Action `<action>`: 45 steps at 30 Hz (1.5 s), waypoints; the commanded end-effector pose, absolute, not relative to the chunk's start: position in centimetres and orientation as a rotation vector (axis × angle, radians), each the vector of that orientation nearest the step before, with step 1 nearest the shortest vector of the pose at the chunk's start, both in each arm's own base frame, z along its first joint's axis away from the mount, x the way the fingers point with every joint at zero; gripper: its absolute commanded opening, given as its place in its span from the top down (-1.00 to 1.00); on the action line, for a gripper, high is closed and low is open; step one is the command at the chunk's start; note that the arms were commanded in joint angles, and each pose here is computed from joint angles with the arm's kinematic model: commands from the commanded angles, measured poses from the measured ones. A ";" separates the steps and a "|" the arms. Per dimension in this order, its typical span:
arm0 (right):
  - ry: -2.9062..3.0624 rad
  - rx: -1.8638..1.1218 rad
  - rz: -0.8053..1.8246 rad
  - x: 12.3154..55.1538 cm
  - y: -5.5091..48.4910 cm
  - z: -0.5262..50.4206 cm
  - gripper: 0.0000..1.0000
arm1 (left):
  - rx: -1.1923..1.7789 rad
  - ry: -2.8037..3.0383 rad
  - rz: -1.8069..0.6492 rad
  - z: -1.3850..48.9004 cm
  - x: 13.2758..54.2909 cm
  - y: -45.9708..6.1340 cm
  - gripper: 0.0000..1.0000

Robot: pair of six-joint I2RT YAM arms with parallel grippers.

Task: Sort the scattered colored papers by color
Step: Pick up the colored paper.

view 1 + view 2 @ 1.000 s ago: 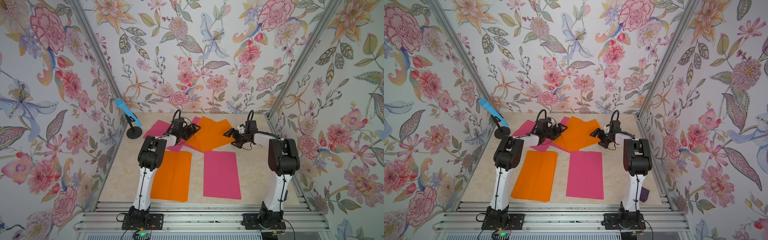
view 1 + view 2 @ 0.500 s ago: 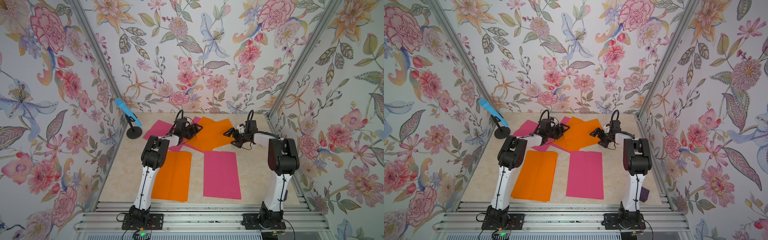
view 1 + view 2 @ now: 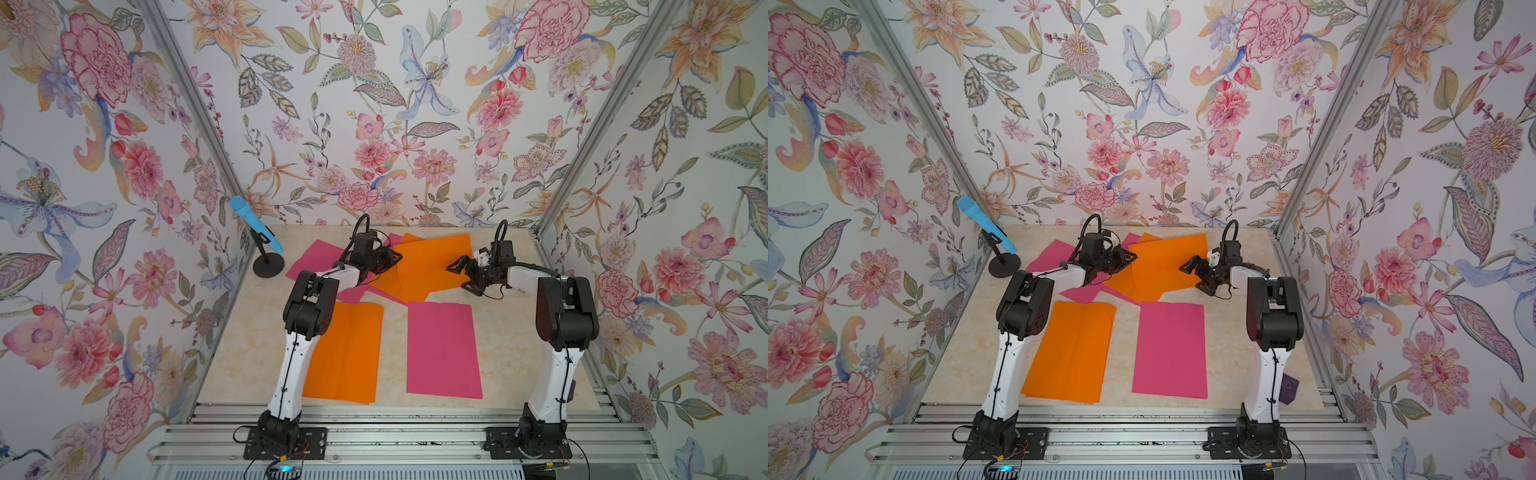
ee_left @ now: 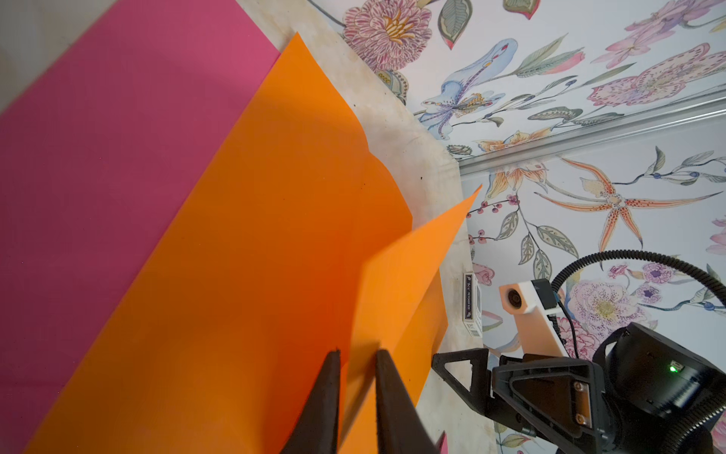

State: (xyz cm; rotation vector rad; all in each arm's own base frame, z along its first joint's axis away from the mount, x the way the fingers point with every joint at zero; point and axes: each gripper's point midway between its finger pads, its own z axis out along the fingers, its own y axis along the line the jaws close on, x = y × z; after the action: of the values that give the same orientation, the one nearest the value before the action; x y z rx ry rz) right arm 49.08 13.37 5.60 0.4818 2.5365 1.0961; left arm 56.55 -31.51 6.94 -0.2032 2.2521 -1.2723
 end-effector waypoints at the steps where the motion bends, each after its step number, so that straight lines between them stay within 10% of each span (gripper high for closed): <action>1: 2.517 0.476 1.094 48.6 13.1 7.4 -0.99 | -0.185 2.307 -1.191 5.2 56.5 -31.6 0.82; 18: 2.305 0.508 1.295 46.6 13.6 13.3 -0.99 | -0.227 2.121 -1.203 13.2 57.7 -32.3 1.00; 45: 1.991 0.938 1.584 44.6 15.3 8.8 -1.00 | -0.537 1.896 -1.525 17.3 54.2 -34.6 1.00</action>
State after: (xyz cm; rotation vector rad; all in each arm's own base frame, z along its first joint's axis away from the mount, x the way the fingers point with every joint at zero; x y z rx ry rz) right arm 43.91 15.33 8.25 0.8817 2.0971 1.5253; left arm 54.55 -34.53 13.85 -0.4952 2.0017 -1.4434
